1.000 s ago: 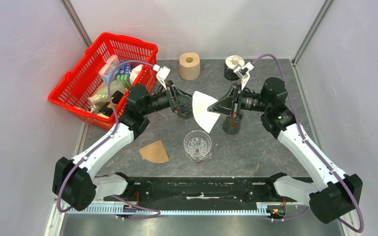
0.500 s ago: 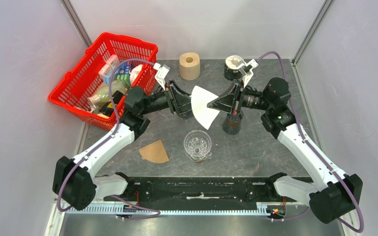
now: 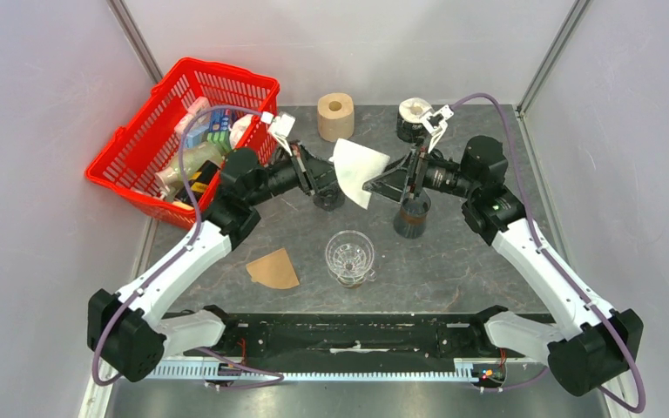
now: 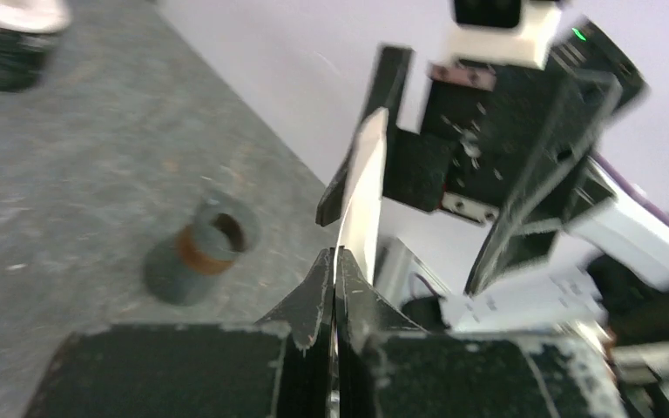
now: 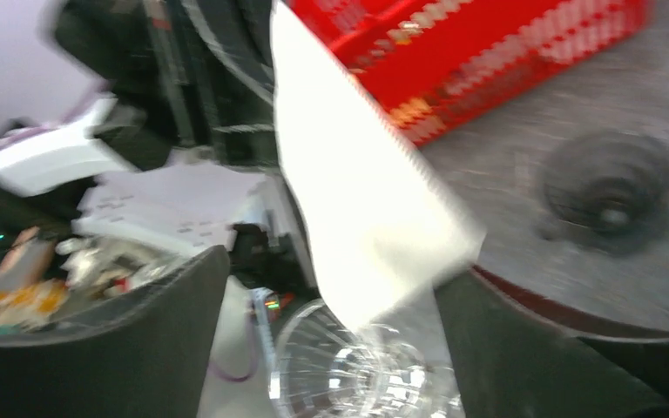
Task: Place the coffee filter in the dripper
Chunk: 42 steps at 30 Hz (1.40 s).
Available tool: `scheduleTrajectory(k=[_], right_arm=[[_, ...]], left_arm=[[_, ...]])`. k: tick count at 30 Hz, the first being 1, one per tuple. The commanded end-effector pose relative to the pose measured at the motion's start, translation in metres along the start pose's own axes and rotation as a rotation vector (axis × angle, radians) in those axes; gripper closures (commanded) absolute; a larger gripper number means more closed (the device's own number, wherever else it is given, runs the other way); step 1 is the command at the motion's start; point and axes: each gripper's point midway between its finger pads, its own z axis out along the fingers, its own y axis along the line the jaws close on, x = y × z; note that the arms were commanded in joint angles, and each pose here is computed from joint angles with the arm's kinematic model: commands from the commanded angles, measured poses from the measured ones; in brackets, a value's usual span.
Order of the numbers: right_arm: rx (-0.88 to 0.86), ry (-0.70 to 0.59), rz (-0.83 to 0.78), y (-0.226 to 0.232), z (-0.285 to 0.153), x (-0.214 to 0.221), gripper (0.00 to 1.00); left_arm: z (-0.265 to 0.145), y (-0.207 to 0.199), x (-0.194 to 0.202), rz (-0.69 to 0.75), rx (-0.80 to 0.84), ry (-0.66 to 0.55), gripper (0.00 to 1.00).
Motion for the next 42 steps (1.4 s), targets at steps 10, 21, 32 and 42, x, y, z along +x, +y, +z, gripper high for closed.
scheduleTrajectory(k=[10,21,32,42], right_arm=[[0.628,-0.062,-0.226,-0.075,-0.002,-0.027,0.03],[0.477,-0.068,-0.424,-0.055,0.053,-0.033,0.03],[0.414,-0.011,-0.456,-0.059,0.073,-0.017,0.03],[0.423,-0.019,-0.453,-0.067,0.084,-0.018,0.03]], left_arm=[[-0.034,0.106,-0.057,0.131,-0.959,-0.097,0.98],[-0.018,0.103,-0.047,0.031,-0.938,-0.067,0.98],[-0.008,0.098,-0.039,-0.048,-0.895,-0.057,0.98],[-0.003,0.094,-0.035,-0.06,-0.877,-0.046,0.98]])
